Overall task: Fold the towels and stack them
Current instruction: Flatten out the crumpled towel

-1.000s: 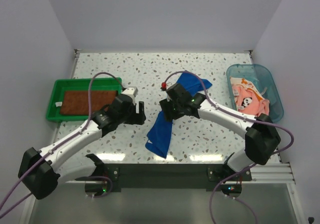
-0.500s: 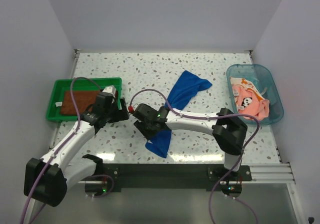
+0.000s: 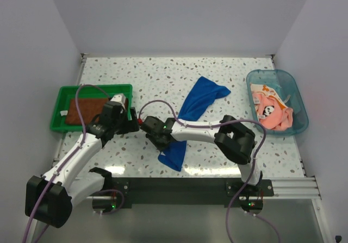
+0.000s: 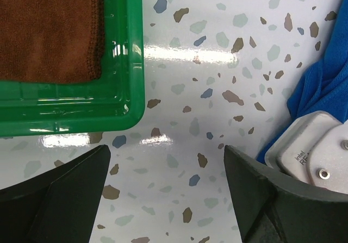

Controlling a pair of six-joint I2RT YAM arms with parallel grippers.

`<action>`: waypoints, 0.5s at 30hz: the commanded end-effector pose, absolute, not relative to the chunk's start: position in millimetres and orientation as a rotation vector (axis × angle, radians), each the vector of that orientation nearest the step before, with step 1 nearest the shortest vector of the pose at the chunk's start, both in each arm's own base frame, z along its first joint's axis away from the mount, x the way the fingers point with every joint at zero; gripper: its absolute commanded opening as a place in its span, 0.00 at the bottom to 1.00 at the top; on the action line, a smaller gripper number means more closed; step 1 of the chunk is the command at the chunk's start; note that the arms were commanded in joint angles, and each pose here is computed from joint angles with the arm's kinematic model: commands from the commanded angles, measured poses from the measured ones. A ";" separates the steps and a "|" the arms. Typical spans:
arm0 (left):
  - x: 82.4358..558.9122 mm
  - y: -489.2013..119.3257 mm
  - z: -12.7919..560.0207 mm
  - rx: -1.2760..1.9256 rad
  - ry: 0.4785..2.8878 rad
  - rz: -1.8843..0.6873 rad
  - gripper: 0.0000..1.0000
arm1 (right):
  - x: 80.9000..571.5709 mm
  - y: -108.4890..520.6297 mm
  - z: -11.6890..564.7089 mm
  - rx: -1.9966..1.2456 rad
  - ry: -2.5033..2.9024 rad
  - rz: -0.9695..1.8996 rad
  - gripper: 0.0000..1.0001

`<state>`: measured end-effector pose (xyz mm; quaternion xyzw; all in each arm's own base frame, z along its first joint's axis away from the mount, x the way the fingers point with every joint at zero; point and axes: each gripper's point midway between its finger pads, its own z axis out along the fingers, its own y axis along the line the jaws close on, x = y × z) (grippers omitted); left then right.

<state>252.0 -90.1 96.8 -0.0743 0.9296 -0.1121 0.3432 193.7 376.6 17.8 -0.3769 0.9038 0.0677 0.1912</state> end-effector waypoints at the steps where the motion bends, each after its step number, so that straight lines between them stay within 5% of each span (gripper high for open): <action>1: 255.5 -89.6 105.7 -0.165 2.390 -0.294 0.91 | 201.8 385.6 20.6 -1.036 2.501 0.193 0.29; 8: 256.8 -90.2 106.7 -0.143 2.389 -0.292 0.91 | 205.2 388.9 42.5 -0.999 2.472 0.221 0.08; 15: 257.7 -96.4 104.1 -0.116 2.406 -0.323 0.91 | 211.8 377.4 98.8 -0.897 2.408 0.231 0.02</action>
